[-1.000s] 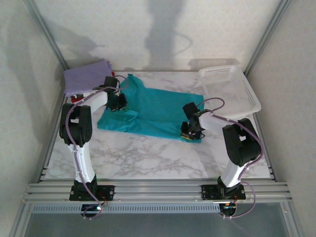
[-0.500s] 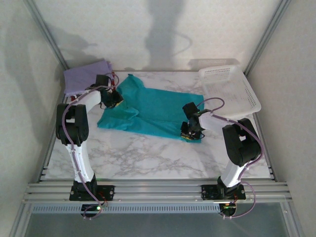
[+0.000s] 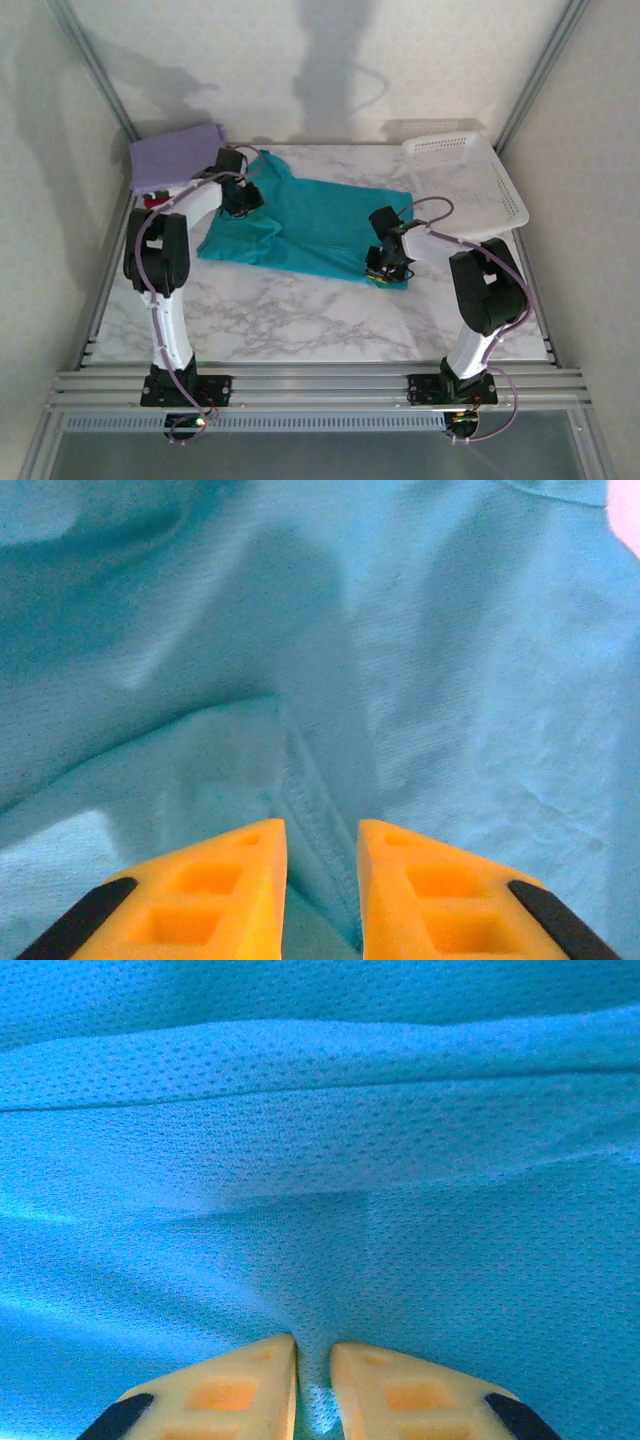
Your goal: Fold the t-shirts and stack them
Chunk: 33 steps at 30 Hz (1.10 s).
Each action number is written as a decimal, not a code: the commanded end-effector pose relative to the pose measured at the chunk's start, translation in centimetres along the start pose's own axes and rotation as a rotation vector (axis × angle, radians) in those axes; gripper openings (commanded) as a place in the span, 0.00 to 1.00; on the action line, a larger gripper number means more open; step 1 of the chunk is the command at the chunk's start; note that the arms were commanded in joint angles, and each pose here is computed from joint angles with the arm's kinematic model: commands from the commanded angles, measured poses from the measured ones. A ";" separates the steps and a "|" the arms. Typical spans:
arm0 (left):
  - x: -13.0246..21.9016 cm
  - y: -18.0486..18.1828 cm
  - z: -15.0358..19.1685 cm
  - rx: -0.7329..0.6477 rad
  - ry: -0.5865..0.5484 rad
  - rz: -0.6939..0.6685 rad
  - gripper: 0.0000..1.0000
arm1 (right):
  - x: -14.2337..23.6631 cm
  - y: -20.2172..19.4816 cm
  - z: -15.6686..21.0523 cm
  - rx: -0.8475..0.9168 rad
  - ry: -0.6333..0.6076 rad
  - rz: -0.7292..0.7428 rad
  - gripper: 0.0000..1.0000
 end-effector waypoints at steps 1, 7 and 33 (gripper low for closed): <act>-0.6 0.6 0.0 -0.110 -0.004 -0.183 0.27 | -3.1 -5.4 3.2 -0.013 0.121 0.252 0.21; -1.4 0.7 0.6 -0.222 -0.011 -0.355 0.29 | -3.2 -5.2 3.2 -0.013 0.126 0.246 0.21; -3.3 0.4 0.9 -0.293 -0.001 -0.424 0.26 | -3.5 -5.4 3.7 -0.017 0.142 0.238 0.20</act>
Point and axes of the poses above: each hand's point on the last joint's axis, 136 mm out from that joint toward the fingers, its own x axis back along the fingers, its own y axis along the line the jaws close on, z = x × y, the point moved 4 cm from there along x, back along the fingers, and after that the axes turned 5 degrees about -x, right-handed, at the moved point
